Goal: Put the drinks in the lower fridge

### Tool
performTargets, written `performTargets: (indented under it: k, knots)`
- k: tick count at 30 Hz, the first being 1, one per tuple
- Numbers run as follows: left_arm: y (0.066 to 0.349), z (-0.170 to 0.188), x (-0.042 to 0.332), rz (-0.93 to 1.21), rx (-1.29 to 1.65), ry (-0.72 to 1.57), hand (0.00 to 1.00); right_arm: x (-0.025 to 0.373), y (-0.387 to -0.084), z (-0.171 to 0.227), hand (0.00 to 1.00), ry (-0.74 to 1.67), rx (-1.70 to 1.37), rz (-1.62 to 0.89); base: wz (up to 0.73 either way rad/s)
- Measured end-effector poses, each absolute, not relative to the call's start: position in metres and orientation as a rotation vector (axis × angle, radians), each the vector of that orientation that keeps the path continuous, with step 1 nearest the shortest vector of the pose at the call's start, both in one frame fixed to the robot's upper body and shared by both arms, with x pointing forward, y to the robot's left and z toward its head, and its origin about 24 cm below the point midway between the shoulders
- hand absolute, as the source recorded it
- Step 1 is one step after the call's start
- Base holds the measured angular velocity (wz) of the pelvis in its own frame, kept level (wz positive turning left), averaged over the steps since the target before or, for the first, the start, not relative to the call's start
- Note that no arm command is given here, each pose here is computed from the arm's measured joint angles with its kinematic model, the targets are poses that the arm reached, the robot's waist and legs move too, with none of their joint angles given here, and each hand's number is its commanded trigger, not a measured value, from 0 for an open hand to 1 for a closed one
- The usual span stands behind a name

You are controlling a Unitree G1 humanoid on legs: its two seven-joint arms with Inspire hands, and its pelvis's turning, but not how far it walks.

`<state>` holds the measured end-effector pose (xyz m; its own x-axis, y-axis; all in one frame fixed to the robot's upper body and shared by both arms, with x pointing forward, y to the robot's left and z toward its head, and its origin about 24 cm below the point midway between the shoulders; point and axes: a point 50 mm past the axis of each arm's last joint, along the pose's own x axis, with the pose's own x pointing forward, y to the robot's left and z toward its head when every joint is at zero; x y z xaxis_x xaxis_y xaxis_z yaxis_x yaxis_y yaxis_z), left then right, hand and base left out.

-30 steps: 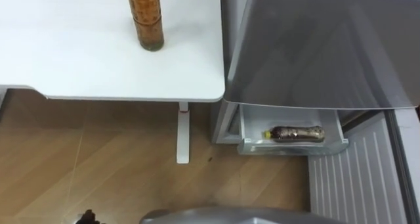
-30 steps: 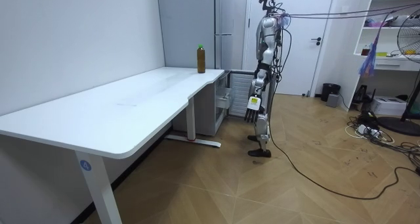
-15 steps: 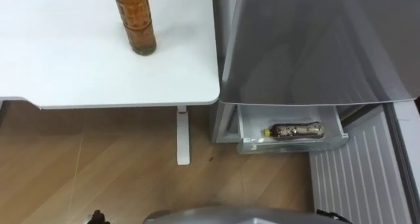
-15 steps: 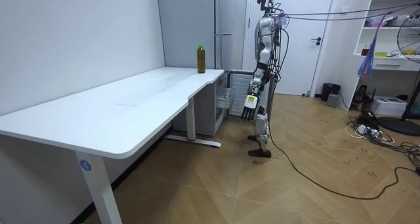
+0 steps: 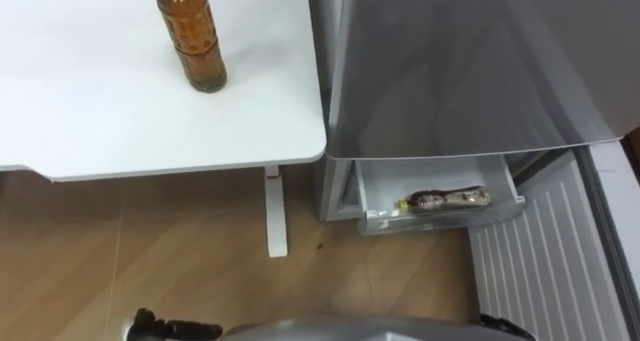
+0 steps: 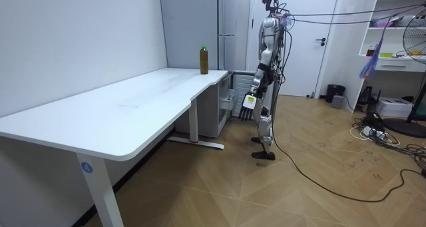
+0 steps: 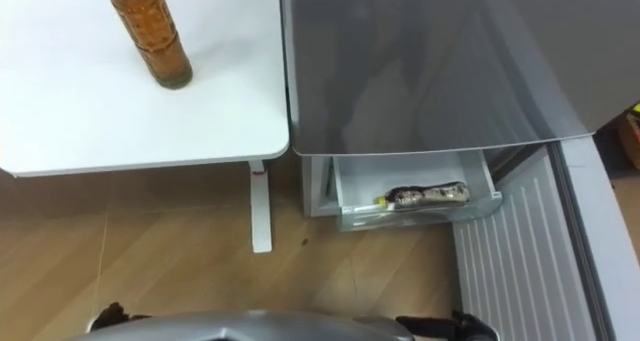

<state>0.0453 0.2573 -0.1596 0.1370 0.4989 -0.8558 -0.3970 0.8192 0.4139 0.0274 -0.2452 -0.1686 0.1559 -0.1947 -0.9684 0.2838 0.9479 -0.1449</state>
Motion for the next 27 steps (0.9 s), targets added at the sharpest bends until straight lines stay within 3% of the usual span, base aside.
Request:
performTargets:
  k: [4,12,17,27]
  knots:
    - [0.268,-0.152,0.053,0.881,-0.056,1.181,0.0,0.021,-0.246,-0.169,0.0,1.38,0.069,-0.349,-0.08]
    - [0.302,-0.093,0.124,1.192,-0.107,0.674,0.0,0.026,-0.245,-0.168,0.0,1.377,0.018,-0.315,-0.05]
    - [0.306,-0.053,0.151,1.256,-0.077,0.438,0.0,0.029,-0.245,-0.168,0.0,1.351,0.014,-0.31,0.01]
    - [0.294,-0.037,0.156,1.23,-0.022,0.377,0.0,0.044,-0.239,-0.167,0.0,1.277,0.02,-0.274,0.12]
